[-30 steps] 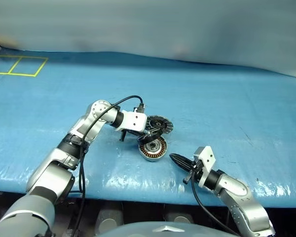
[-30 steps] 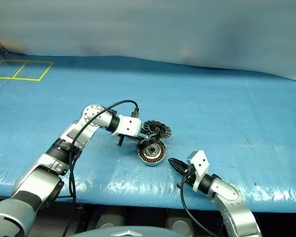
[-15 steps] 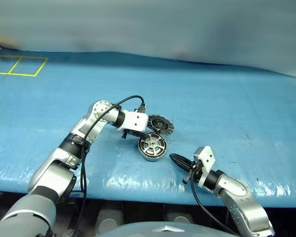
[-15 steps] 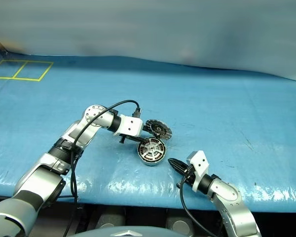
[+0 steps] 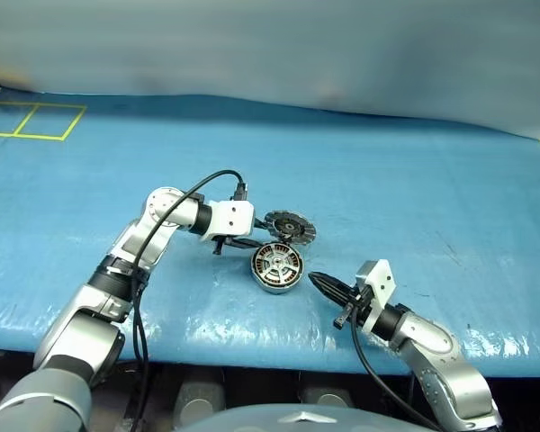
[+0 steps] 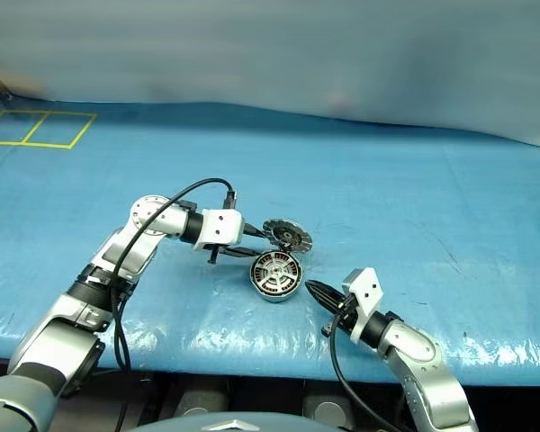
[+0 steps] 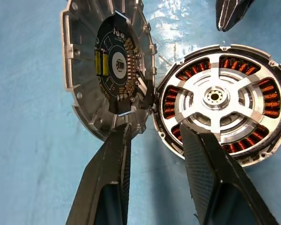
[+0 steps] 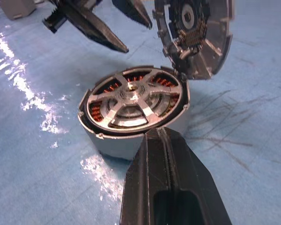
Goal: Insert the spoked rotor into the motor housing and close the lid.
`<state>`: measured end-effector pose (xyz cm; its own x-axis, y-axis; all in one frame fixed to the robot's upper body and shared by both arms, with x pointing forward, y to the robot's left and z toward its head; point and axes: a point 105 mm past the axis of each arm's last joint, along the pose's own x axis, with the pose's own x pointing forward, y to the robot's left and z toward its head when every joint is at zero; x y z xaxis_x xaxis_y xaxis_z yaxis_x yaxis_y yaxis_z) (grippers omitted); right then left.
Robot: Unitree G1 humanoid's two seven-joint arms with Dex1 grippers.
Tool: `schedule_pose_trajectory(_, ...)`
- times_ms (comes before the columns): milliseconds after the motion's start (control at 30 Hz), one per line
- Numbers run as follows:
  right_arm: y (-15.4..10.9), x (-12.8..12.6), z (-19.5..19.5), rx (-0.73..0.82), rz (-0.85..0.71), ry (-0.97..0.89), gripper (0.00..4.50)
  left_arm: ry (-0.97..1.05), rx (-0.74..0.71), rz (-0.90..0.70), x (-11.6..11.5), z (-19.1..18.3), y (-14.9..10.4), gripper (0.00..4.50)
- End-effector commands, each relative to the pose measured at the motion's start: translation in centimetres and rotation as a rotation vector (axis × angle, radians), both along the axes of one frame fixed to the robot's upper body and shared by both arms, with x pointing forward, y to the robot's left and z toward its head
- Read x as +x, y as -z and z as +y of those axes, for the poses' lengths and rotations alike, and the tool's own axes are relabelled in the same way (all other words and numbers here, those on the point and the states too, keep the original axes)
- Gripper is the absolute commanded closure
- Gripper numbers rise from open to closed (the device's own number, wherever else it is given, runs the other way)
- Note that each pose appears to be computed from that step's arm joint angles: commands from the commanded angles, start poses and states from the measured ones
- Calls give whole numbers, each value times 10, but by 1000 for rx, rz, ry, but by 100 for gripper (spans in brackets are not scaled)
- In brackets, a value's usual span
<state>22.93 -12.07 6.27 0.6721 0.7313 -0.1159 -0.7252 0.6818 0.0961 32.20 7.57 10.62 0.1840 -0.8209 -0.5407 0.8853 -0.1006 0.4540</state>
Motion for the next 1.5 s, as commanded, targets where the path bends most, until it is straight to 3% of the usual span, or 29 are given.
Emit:
schedule_pose_trajectory(33,-22,4,7,27,-64,-21,450,-59,-74,-18,-2,7,-11,278)
schedule_pose_trajectory(367,-11,35,26,-46,-33,-31,450,-232,-160,47,-18,26,11,278)
schedule_pose_trajectory(600,-13,32,36,-64,-38,-108,450,-291,-194,66,-24,28,19,278)
schedule_pose_trajectory(933,14,46,36,-170,16,-71,450,-319,-216,86,-30,25,28,278)
schedule_pose_trajectory(1233,22,33,41,-240,25,-148,450,-335,-227,90,-30,24,29,278)
schedule_pose_trajectory(1300,16,33,42,-219,-1,-140,450,-338,-233,91,-30,24,29,278)
schedule_pose_trajectory(1400,-15,37,39,-69,-59,-87,450,-353,-244,97,-30,25,31,278)
schedule_pose_trajectory(1500,-23,35,25,-87,-79,-36,450,-371,-249,96,-29,27,32,278)
